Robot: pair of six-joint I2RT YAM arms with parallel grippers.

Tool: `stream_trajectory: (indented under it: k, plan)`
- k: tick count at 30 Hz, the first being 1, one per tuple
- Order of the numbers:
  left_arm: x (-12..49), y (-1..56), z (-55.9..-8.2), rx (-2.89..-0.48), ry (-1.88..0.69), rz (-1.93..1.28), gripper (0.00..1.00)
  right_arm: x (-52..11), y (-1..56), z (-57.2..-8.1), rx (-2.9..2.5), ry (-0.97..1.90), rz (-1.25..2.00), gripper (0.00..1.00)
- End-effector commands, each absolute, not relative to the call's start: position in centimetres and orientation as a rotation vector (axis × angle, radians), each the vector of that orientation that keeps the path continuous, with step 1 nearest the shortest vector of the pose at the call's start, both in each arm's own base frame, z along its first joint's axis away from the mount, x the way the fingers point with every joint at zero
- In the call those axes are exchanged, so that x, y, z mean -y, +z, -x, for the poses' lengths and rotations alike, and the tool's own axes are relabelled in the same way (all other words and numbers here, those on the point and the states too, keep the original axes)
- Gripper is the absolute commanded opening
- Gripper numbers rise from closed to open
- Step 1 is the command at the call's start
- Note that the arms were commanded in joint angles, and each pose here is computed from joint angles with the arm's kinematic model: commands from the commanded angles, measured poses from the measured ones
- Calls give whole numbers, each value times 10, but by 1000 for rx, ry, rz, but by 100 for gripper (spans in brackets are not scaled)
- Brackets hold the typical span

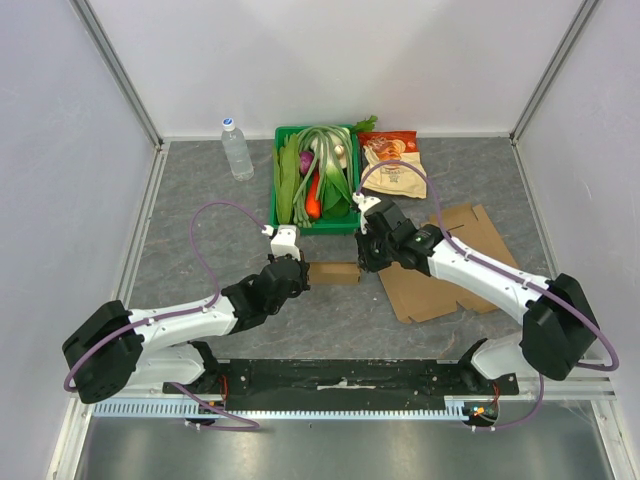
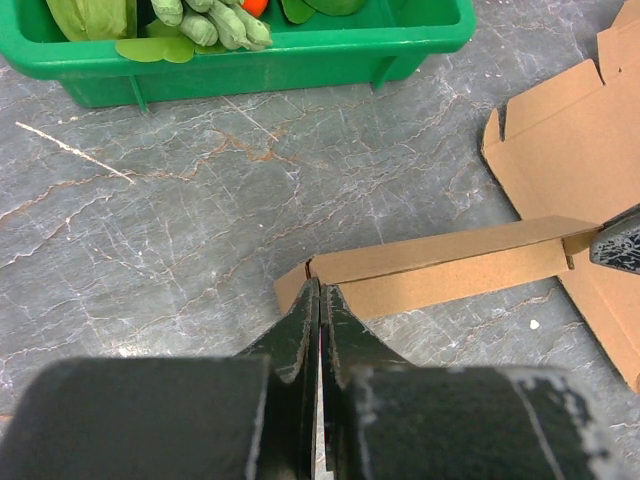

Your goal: Fold the paper box

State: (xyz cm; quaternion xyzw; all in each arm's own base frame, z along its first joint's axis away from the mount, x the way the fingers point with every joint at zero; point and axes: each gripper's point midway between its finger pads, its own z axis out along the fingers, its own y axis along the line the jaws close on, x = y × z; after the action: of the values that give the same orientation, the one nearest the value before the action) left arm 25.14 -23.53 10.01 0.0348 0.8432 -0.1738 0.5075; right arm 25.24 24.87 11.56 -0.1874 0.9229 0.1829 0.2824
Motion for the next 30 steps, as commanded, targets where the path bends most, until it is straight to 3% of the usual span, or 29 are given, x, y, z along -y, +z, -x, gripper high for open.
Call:
stream_trajectory:
  k: [1,6,25,28,30]
  plan:
    - [229,77,-239,-2110,-371,-139,2,-257,124,-263,-2423,486,506,13]
    - [227,77,-239,-2108,-368,-130,2,-264,121,-263,-2398,484,500,0]
    - [227,70,-227,-2076,-422,3,2,-255,102,-236,-2149,360,462,0]
    - [225,70,-228,-2080,-400,-3,2,-254,133,-233,-2201,362,405,19]
    - [224,69,-227,-2081,-397,-1,2,-255,161,-233,-2173,430,322,40]
